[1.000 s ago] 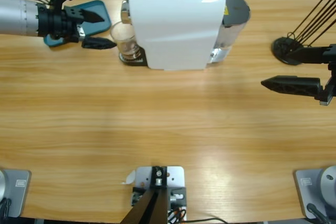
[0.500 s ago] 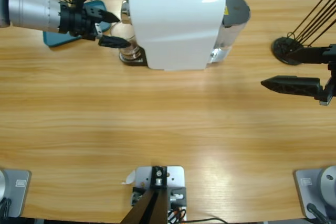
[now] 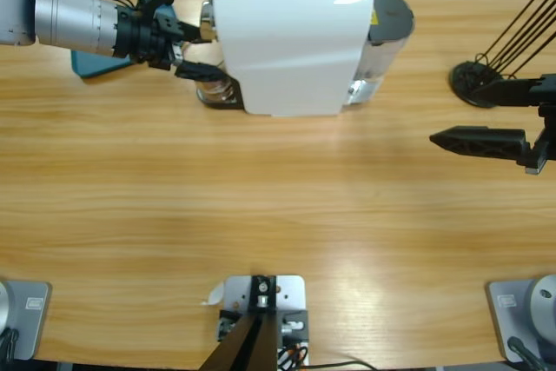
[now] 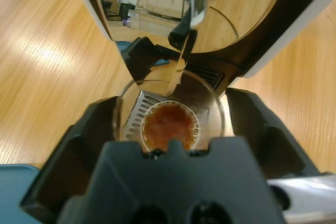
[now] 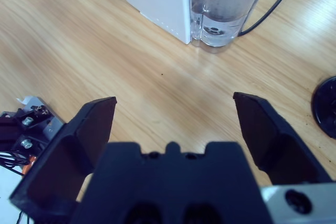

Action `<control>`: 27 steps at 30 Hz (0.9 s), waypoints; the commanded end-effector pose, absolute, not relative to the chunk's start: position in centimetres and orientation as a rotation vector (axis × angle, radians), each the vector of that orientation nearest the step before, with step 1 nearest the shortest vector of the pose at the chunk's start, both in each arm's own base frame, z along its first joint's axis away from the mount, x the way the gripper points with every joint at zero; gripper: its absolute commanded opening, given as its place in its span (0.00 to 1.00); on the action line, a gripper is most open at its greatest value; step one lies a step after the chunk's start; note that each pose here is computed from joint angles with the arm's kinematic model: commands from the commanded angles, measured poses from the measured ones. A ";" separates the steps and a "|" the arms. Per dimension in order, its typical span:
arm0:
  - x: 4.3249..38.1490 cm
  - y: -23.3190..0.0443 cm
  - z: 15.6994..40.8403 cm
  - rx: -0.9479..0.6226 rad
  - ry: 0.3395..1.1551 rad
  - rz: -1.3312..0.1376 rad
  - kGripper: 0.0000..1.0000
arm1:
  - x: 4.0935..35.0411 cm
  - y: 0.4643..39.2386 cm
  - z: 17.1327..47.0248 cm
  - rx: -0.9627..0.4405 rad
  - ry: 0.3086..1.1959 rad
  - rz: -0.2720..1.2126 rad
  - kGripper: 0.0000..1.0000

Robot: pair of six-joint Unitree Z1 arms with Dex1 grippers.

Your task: Pour coffee

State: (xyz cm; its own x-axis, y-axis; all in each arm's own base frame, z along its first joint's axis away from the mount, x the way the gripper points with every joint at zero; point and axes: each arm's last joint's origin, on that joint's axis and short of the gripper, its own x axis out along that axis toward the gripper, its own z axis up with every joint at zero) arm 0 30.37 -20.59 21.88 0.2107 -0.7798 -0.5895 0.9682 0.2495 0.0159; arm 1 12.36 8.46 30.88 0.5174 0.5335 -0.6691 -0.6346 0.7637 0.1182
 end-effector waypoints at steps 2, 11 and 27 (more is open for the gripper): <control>30.1 -20.4 19.2 0.465 0.630 -1.202 0.28 | 12.5 8.4 29.6 -0.144 0.803 0.691 1.00; 28.4 -14.4 25.4 0.458 0.516 -0.958 0.01 | 13.1 8.8 29.2 -0.149 0.815 0.696 1.00; 37.5 -8.4 21.5 0.193 0.700 -0.365 0.01 | 13.3 8.9 29.0 -0.151 0.823 0.694 1.00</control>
State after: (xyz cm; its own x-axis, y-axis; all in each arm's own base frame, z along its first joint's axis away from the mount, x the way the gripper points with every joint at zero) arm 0 33.42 -8.49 25.10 0.7165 -0.3404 -0.6090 0.4806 0.8735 0.0772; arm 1 12.85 8.76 30.62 0.5123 0.5305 -0.6754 -0.6338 0.7642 0.1196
